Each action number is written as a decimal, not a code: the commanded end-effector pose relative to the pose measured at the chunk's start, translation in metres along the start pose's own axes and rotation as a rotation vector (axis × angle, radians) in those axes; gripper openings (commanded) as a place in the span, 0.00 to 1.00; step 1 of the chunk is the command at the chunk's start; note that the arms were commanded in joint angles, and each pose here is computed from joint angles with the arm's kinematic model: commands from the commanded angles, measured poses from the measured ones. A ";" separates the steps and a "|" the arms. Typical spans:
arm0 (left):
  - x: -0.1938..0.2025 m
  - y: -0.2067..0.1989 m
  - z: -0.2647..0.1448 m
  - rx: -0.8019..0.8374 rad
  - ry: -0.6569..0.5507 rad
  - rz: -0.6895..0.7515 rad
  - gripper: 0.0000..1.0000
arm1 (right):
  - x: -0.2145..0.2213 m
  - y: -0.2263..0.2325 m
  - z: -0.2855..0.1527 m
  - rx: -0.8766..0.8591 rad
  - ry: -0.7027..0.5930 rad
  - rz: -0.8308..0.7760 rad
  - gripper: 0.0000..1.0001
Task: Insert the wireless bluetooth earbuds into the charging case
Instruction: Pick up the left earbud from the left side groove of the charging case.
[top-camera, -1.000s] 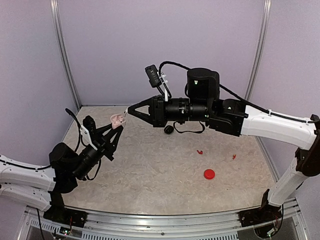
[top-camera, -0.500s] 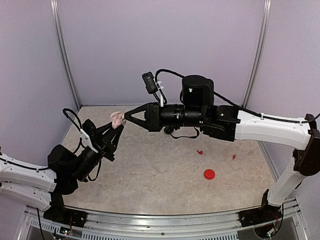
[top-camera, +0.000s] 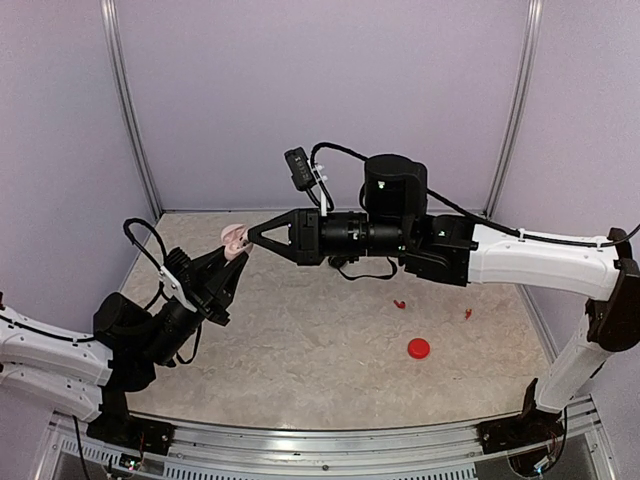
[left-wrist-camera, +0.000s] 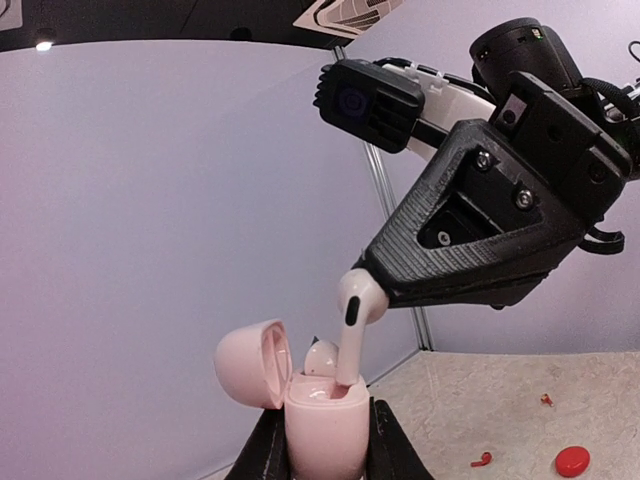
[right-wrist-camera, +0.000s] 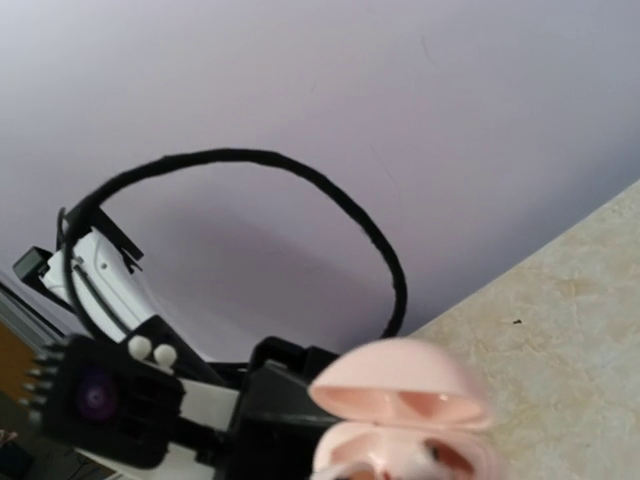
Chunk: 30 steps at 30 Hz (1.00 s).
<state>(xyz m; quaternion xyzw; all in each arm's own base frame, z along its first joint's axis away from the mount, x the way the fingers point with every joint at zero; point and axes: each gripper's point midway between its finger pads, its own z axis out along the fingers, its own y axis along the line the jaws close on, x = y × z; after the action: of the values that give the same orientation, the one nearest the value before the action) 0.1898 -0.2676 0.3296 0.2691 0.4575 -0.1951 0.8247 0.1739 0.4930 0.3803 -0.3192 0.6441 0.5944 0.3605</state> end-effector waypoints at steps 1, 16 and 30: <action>-0.010 0.001 -0.004 -0.002 -0.042 0.012 0.00 | 0.006 0.002 0.002 -0.011 0.007 0.012 0.03; -0.017 -0.001 -0.011 0.021 -0.076 0.014 0.00 | 0.024 -0.012 0.007 0.023 0.056 0.063 0.04; -0.023 -0.003 -0.013 0.040 -0.098 -0.002 0.00 | 0.025 -0.012 0.007 0.026 0.070 0.061 0.22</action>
<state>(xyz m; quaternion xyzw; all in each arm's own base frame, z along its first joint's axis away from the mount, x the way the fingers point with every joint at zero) 0.1781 -0.2666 0.3276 0.2903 0.4377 -0.1955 0.8282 0.1738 0.4970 0.3596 -0.3080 0.6678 0.5923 0.3293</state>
